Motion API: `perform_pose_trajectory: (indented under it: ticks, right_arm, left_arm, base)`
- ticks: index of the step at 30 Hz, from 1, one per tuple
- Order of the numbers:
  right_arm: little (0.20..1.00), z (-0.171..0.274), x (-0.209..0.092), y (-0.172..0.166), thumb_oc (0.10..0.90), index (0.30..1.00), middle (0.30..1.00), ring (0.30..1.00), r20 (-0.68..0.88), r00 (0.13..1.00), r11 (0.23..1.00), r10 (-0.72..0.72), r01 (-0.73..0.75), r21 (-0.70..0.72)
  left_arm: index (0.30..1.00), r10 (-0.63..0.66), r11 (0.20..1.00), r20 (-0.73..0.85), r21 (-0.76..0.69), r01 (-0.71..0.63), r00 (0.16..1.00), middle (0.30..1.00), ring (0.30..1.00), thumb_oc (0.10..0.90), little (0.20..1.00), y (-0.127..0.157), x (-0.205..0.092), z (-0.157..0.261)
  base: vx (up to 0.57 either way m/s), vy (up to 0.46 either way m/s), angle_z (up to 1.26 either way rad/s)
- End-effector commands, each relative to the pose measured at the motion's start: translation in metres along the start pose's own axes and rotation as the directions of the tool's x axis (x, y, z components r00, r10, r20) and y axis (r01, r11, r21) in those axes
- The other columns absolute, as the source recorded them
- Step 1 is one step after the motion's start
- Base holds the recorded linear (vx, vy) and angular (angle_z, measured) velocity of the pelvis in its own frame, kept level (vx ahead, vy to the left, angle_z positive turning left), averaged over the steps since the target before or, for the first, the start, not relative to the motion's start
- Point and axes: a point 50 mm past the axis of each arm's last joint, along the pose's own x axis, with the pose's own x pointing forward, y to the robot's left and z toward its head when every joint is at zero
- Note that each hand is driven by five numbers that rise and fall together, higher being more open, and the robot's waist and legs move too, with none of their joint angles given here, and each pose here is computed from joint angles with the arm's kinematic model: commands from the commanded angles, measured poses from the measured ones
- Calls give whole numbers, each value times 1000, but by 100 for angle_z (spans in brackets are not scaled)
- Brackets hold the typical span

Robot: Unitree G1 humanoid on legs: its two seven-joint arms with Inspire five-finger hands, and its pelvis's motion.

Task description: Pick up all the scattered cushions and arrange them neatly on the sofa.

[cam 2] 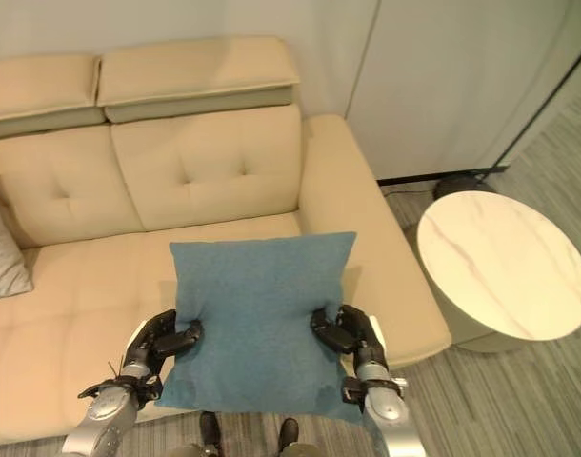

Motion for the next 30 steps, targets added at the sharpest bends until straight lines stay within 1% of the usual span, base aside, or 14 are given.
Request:
perform_pose_trajectory:
  ticks: [1, 3, 5, 6, 10, 15, 20, 22, 26, 30]
  right_arm:
    - [300, 67, 12, 38, 400, 300, 300, 300, 326, 939, 984, 112, -149, 92]
    - [300, 68, 13, 45, 400, 300, 300, 300, 329, 935, 980, 131, -172, 99]
    - [300, 69, 13, 45, 400, 300, 300, 300, 329, 935, 980, 131, -172, 100]
    - [300, 74, 15, 59, 400, 300, 300, 300, 348, 922, 971, 167, -216, 105]
    - [300, 74, 15, 58, 400, 300, 300, 300, 350, 920, 971, 176, -221, 92]
    - [300, 76, 15, 62, 400, 300, 300, 300, 357, 914, 968, 191, -236, 85]
    - [300, 72, 12, 56, 400, 300, 300, 300, 350, 917, 972, 194, -229, 61]
    - [300, 65, 9, 47, 400, 300, 300, 300, 332, 928, 977, 167, -201, 69]
    - [300, 67, 8, 33, 400, 300, 300, 300, 337, 933, 985, 125, -156, 67]
    - [300, 68, 9, 30, 400, 300, 300, 300, 336, 935, 987, 111, -143, 72]
  left_arm:
    - [300, -180, 984, 342, 58, 171, 922, 300, 300, 400, 300, -27, 9, 73]
    - [300, -167, 986, 334, 57, 157, 928, 300, 300, 400, 300, -22, 7, 71]
    - [300, -167, 986, 334, 58, 157, 928, 300, 300, 400, 300, -22, 7, 71]
    - [300, -166, 985, 363, 106, 137, 917, 300, 300, 400, 300, -17, 9, 82]
    - [300, -168, 985, 361, 106, 139, 917, 300, 300, 400, 300, -18, 10, 81]
    - [300, -161, 986, 350, 106, 132, 923, 300, 300, 400, 300, -17, 10, 78]
    - [300, -168, 985, 349, 91, 145, 922, 300, 300, 400, 300, -20, 8, 74]
    - [300, -192, 981, 348, 87, 173, 917, 300, 300, 400, 300, -27, 8, 72]
    - [300, -221, 975, 378, 84, 205, 899, 300, 300, 400, 300, -36, 10, 80]
    - [300, -225, 974, 374, 89, 207, 900, 300, 300, 400, 300, -37, 9, 80]
  base:
    - [61, 323, 22]
    - [15, 261, 9]
    - [-56, 250, 10]
    - [-101, 403, 8]
    - [29, 189, 4]
    - [71, 6, 10]
    - [105, -43, 39]
    - [189, -91, 10]
    - [20, -55, 47]
    - [45, -15, 8]
